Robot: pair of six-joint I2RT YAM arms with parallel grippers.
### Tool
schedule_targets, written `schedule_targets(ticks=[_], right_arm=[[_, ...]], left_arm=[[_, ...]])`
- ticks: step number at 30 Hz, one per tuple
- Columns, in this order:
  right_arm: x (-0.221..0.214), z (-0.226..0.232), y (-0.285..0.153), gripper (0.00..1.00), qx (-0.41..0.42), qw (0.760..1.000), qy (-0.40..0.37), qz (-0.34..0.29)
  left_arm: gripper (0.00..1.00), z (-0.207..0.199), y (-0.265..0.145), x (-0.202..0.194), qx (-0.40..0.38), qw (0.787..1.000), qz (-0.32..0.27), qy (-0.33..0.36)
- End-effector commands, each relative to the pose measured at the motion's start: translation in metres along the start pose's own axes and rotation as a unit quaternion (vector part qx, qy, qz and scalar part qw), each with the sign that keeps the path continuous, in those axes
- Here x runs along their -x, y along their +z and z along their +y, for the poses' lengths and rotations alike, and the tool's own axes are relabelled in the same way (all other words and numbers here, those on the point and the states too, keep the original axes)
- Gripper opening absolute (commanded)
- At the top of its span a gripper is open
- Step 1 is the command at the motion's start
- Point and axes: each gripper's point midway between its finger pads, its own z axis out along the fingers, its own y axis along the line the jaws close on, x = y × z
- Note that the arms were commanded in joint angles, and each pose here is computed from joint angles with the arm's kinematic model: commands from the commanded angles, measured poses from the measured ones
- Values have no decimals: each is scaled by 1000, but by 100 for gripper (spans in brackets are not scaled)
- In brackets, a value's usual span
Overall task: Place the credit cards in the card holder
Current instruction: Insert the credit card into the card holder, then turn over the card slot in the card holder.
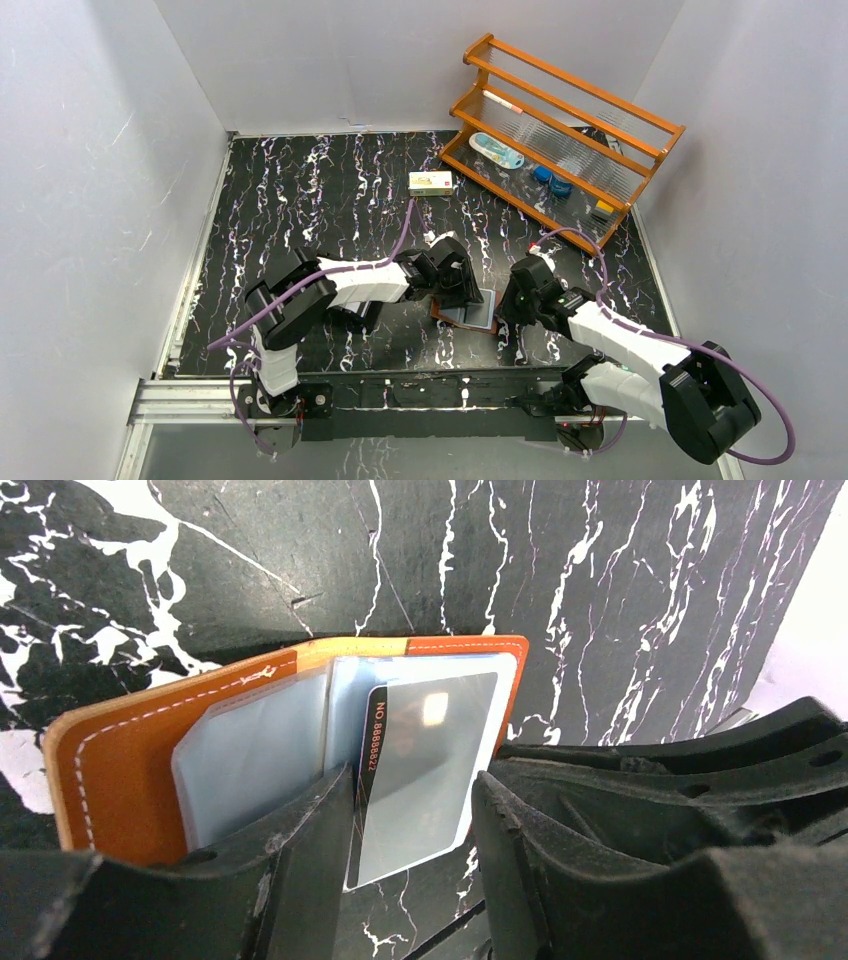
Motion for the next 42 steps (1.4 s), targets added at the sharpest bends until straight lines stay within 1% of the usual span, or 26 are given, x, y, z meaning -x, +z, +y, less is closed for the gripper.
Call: schedule_targets(ticks=[1,7,11,14,18,20,23,26,28,31,37,42], right_arm=[[25,11,-15,29,-1,999,-25,-38],[37,29,-40,36,33,998,-35,-51],[40,61,-53,39,113,991,-40,-55],[39,76,-54,39,152,986,-37,-50],[36,74,-43,41,144,988,-33,-38],[34,73,-38,42,141,989,-35,-32],[30,72,-31,42,138,990,-34,-24],[27,73,-26,42,143,989,-35,-16],[25,73,-22,42,143,989,-34,-12],[23,64,-15,42,119,992,-37,-5],[19,46,-9,42,80,996,-50,-4],[15,43,-7,41,80,995,-57,1]], left_arm=[[46,-9,-23,9,8,999,-18,32],[51,-9,-60,36,24,995,-56,76],[54,2,-78,47,41,992,-69,99],[57,18,-80,48,66,989,-57,116],[63,29,-75,46,83,987,-39,135],[68,32,-72,44,89,985,-31,145],[71,35,-64,37,85,984,-7,158],[72,34,-58,30,69,984,8,166],[72,31,-57,29,55,984,8,167],[71,29,-57,29,50,985,5,167],[71,46,-53,24,83,982,23,167],[72,61,-55,22,120,978,34,169]])
